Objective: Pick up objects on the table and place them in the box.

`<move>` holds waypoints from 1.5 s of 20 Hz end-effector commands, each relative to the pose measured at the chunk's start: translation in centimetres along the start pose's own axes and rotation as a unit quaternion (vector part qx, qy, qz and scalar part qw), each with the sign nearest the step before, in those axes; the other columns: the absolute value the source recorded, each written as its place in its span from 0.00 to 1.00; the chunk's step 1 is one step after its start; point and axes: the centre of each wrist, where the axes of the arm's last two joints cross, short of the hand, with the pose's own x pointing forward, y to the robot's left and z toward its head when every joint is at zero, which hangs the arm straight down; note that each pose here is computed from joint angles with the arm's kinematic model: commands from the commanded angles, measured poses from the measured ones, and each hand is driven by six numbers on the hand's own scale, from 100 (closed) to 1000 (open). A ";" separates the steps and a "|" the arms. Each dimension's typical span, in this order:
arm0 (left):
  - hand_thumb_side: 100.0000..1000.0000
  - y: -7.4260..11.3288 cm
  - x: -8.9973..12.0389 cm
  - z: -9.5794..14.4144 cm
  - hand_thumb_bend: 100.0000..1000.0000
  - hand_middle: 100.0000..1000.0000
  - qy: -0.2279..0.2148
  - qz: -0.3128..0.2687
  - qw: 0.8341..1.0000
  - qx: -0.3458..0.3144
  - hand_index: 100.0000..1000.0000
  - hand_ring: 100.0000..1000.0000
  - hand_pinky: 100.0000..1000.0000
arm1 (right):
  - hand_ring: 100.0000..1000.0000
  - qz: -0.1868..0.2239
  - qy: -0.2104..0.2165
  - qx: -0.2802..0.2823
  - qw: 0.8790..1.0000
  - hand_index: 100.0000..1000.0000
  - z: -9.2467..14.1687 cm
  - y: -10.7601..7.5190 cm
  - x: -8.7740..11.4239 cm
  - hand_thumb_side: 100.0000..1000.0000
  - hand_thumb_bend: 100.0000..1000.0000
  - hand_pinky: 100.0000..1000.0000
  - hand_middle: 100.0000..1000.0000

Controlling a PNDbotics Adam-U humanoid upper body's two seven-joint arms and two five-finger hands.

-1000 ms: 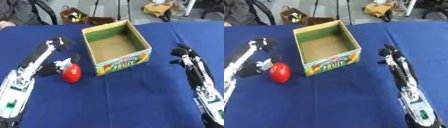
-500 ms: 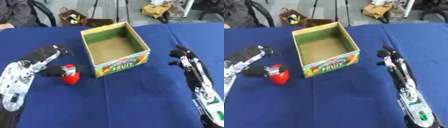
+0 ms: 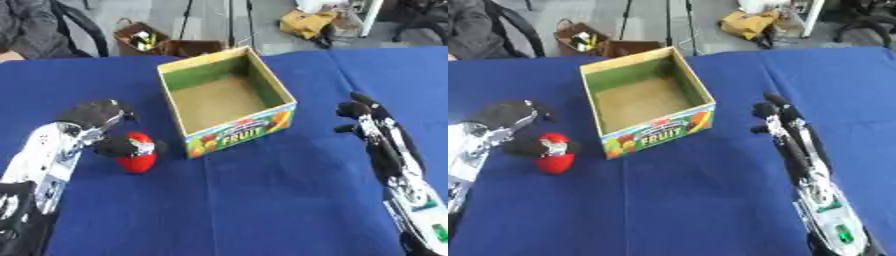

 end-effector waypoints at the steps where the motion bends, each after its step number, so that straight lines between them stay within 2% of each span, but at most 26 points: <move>1: 0.92 0.1 -0.2 -0.6 0.68 0.68 0.013 -0.006 1.000 0.004 0.78 0.65 0.63 | 0.76 0.003 -0.016 0.003 1.000 0.88 -0.4 -0.3 0.9 0.66 0.00 0.58 0.69; 5: 0.91 -0.9 -0.3 -1.3 0.68 0.64 0.016 -0.002 1.000 -0.012 0.77 0.59 0.54 | 0.76 0.003 -0.016 0.003 1.000 0.88 -0.4 -0.3 0.8 0.66 0.00 0.58 0.69; 8: 0.86 -1.4 -0.4 -1.5 0.65 0.60 0.016 0.001 1.000 -0.020 0.76 0.53 0.44 | 0.76 0.004 -0.016 0.003 1.000 0.88 -0.5 -0.3 0.8 0.66 0.00 0.58 0.69; 9: 0.82 -1.5 -0.4 -1.6 0.61 0.58 0.016 0.003 1.000 -0.022 0.75 0.48 0.40 | 0.76 0.003 -0.016 0.003 1.000 0.88 -0.5 -0.3 0.8 0.66 0.00 0.58 0.69; 10: 0.76 -1.6 -0.4 -1.7 0.54 0.56 0.016 0.005 1.000 -0.023 0.75 0.43 0.33 | 0.76 0.003 -0.016 0.003 1.000 0.88 -0.5 -0.3 0.8 0.66 0.00 0.58 0.69; 11: 0.65 -1.7 -0.5 -1.7 0.42 0.53 0.016 0.008 1.000 -0.024 0.74 0.38 0.27 | 0.76 0.003 -0.016 0.003 1.000 0.88 -0.5 -0.3 0.8 0.66 0.00 0.58 0.69; 12: 0.58 -1.8 -0.5 -1.8 0.33 0.51 0.016 0.009 1.000 -0.025 0.74 0.34 0.24 | 0.76 0.003 -0.016 0.003 1.000 0.88 -0.5 -0.3 0.8 0.66 0.00 0.58 0.69; 14: 0.39 -1.8 -0.5 -1.8 0.10 0.47 0.017 0.013 0.999 -0.026 0.72 0.27 0.16 | 0.76 0.003 -0.016 0.003 1.000 0.88 -0.5 -0.3 0.8 0.66 0.00 0.58 0.69; 16: 0.31 -1.7 -0.5 -1.8 0.00 0.45 0.016 0.016 0.999 -0.027 0.71 0.22 0.11 | 0.76 0.003 -0.016 0.003 1.000 0.88 -0.5 -0.3 0.8 0.66 0.00 0.58 0.69; 20: 0.26 -1.2 -0.5 -1.5 0.00 0.42 0.008 0.021 0.999 -0.023 0.70 0.18 0.06 | 0.76 0.004 -0.016 0.002 1.000 0.88 -0.5 -0.3 0.8 0.66 0.00 0.58 0.69; 23: 0.22 0.0 -0.5 -1.0 0.00 0.42 -0.003 0.018 1.000 -0.010 0.69 0.18 0.06 | 0.76 0.004 -0.015 0.002 1.000 0.88 -0.4 -0.4 0.8 0.66 0.00 0.58 0.69; 27: 0.20 1.9 -0.4 0.0 0.00 0.41 -0.020 0.011 1.000 0.010 0.69 0.17 0.04 | 0.76 0.004 -0.015 0.002 1.000 0.88 -0.4 -0.4 0.8 0.66 0.00 0.58 0.69; 29: 0.20 2.3 -0.3 0.3 0.00 0.41 -0.022 0.011 1.000 0.012 0.69 0.17 0.04 | 0.76 0.004 -0.015 0.002 1.000 0.88 -0.4 -0.4 0.8 0.66 0.00 0.58 0.69; 30: 0.18 2.5 -0.2 0.3 0.00 0.40 -0.026 0.010 0.999 0.016 0.69 0.14 0.01 | 0.76 0.004 -0.014 0.002 1.000 0.88 -0.4 -0.3 0.7 0.66 0.00 0.58 0.69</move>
